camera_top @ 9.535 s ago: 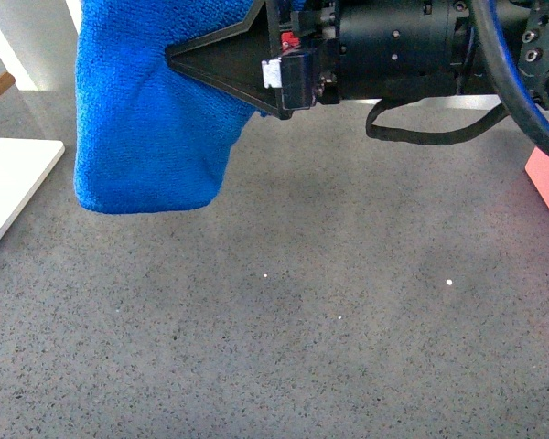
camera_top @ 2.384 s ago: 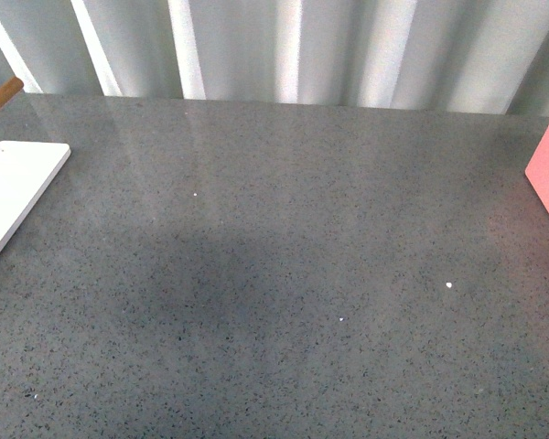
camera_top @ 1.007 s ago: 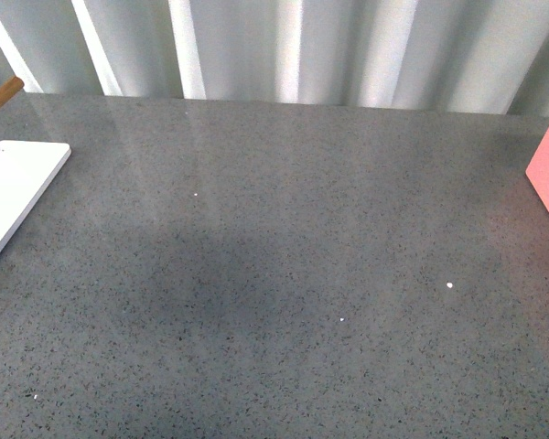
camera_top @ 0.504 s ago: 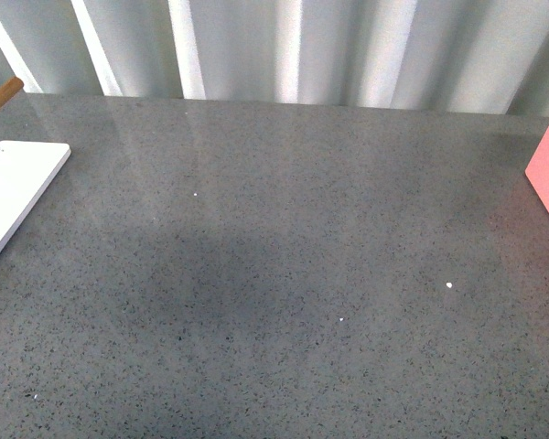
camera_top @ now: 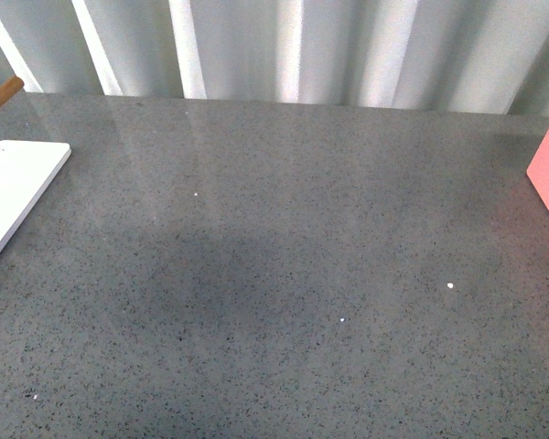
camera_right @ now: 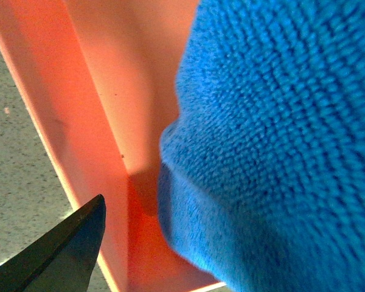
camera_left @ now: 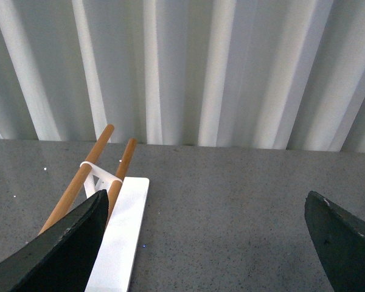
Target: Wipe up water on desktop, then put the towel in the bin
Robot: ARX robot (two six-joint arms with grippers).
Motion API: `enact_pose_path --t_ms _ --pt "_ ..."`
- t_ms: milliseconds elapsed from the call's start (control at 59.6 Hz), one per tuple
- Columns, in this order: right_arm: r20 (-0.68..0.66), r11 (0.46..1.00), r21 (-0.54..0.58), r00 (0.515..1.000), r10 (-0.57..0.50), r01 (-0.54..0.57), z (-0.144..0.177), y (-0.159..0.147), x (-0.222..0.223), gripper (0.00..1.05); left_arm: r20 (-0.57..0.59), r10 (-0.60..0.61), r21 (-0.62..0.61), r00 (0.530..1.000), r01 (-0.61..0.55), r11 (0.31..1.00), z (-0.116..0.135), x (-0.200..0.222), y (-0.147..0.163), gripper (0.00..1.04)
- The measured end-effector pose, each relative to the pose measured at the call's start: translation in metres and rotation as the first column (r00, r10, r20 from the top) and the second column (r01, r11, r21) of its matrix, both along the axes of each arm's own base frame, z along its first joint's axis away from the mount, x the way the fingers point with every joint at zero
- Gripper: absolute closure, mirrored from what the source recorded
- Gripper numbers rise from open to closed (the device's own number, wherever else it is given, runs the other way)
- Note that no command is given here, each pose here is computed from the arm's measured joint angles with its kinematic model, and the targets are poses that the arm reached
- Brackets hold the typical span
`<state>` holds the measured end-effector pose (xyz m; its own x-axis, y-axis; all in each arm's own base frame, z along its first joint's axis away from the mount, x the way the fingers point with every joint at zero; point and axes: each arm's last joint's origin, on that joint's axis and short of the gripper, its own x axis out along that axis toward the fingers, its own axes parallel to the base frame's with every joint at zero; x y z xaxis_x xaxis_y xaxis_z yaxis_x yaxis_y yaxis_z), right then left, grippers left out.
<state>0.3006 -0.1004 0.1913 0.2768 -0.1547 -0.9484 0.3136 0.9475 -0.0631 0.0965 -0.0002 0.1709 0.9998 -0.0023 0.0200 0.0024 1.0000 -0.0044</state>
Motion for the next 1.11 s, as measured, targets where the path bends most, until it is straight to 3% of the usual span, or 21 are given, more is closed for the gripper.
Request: enact_pose_path --t_ms 134,218,302,571,688,906,923,940,1007,1024,1091,1108 --pt "0.008 0.999 -0.041 1.000 0.018 -0.018 0.003 0.004 0.000 0.07 0.002 0.000 0.000 1.000 0.000 1.000 0.000 0.000 0.000 0.07" --pt "0.033 1.000 -0.006 0.999 0.026 -0.025 0.007 0.002 0.001 0.07 0.000 0.000 0.000 1.000 0.000 1.000 0.000 0.000 0.000 0.07" --pt "0.029 0.996 -0.079 0.999 0.045 -0.043 0.013 0.001 0.003 0.07 0.002 0.000 0.000 1.000 0.000 1.000 0.000 0.000 0.000 0.07" --pt "0.086 0.994 -0.100 0.995 0.047 -0.038 0.019 -0.012 0.004 0.07 0.002 0.000 0.000 1.000 0.000 1.000 0.000 0.000 0.000 0.07" --pt "0.162 0.978 -0.207 0.984 0.069 -0.035 0.024 -0.021 0.006 0.07 0.001 0.000 0.000 1.000 0.000 1.000 0.000 0.000 0.000 0.07" --pt "0.166 0.972 -0.230 0.982 0.094 -0.054 0.026 -0.023 0.004 0.07 0.001 0.000 0.000 1.000 0.000 1.000 0.000 0.000 0.000 0.07" --pt "0.213 0.976 -0.212 0.972 0.098 -0.051 0.024 -0.024 0.005 0.09 0.001 0.000 0.000 1.000 0.000 1.000 0.000 0.000 0.000 0.07" --pt "0.381 0.986 -0.156 0.917 0.119 -0.063 0.017 -0.022 0.004 0.14 0.001 0.000 0.000 1.000 0.000 1.000 0.000 0.000 0.000 0.07" --pt "0.608 0.985 -0.092 0.775 0.169 -0.143 0.004 -0.012 -0.003 0.24 0.001 0.005 0.000 1.000 -0.005 1.000 0.000 0.000 0.000 0.07" --pt "0.640 0.983 -0.093 0.747 0.180 -0.157 0.001 -0.010 -0.005 0.26 0.001 0.004 0.000 1.000 -0.004 1.000 0.000 0.000 0.000 0.07" --pt "0.798 0.965 -0.167 0.547 0.254 -0.205 -0.007 0.008 -0.022 0.38 0.001 0.000 0.000 1.000 0.000 1.000 0.000 0.000 0.000 0.07" --pt "0.814 0.961 -0.185 0.517 0.266 -0.204 -0.007 0.010 -0.024 0.40 0.001 0.000 0.000 1.000 0.000 1.000 0.000 0.000 0.000 0.07"
